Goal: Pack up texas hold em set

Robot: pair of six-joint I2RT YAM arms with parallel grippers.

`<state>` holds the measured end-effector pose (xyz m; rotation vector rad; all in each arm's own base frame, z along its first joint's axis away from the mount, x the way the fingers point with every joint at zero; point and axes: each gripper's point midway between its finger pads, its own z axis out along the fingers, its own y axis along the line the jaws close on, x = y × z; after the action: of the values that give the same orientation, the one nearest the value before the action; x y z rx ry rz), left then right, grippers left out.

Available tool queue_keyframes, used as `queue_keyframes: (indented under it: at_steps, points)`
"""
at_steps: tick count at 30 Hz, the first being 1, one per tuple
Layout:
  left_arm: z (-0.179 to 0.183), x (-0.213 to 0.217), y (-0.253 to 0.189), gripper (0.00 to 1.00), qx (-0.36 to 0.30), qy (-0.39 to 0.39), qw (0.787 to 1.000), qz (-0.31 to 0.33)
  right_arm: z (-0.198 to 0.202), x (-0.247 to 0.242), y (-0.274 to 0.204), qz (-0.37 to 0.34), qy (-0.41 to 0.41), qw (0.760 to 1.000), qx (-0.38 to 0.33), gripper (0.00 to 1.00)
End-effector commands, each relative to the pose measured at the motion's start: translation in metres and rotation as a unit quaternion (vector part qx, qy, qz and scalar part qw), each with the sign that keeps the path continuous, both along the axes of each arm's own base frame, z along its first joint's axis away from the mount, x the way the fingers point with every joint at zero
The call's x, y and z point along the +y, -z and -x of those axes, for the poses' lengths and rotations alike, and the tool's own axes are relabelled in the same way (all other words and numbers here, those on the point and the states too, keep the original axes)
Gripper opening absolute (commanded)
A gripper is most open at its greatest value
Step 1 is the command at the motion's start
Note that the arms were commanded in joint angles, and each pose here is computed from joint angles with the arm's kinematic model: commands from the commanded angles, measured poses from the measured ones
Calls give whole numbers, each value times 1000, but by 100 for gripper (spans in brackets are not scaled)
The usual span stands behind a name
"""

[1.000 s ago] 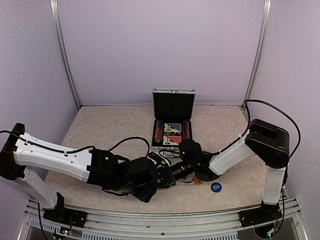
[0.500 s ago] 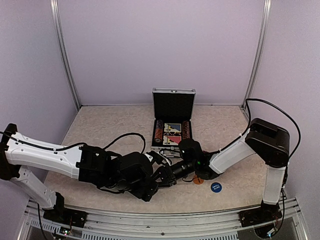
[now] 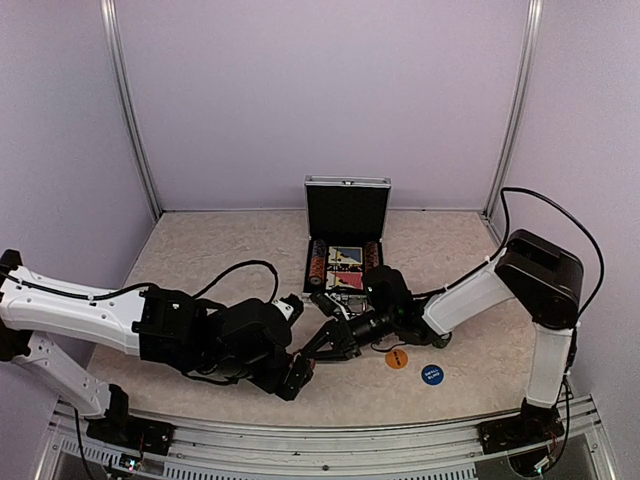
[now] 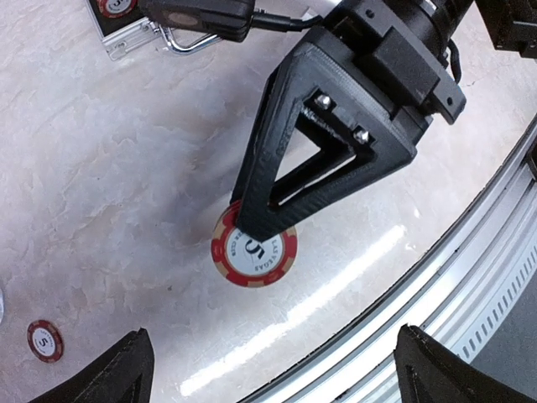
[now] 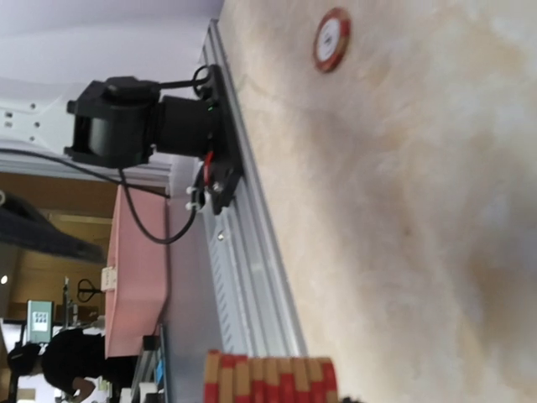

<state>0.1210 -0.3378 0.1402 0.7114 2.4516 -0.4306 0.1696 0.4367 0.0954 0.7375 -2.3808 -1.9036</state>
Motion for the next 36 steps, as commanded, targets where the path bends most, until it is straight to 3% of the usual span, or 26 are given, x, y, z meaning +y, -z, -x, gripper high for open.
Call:
queue_keyframes:
  at_steps: [1, 16, 36]
  points:
    - [-7, 16, -2, 99, -16, -31, 999, -2, -20, -1, -26, -19, 10, 999, -45, 16]
    - [-38, 79, -1, 99, -5, -151, 988, 34, -76, -16, -36, 25, 38, 991, -128, 15]
    - [-36, 88, 10, 99, -2, -150, 988, 41, -160, -35, -63, 78, 70, 956, -273, 15]
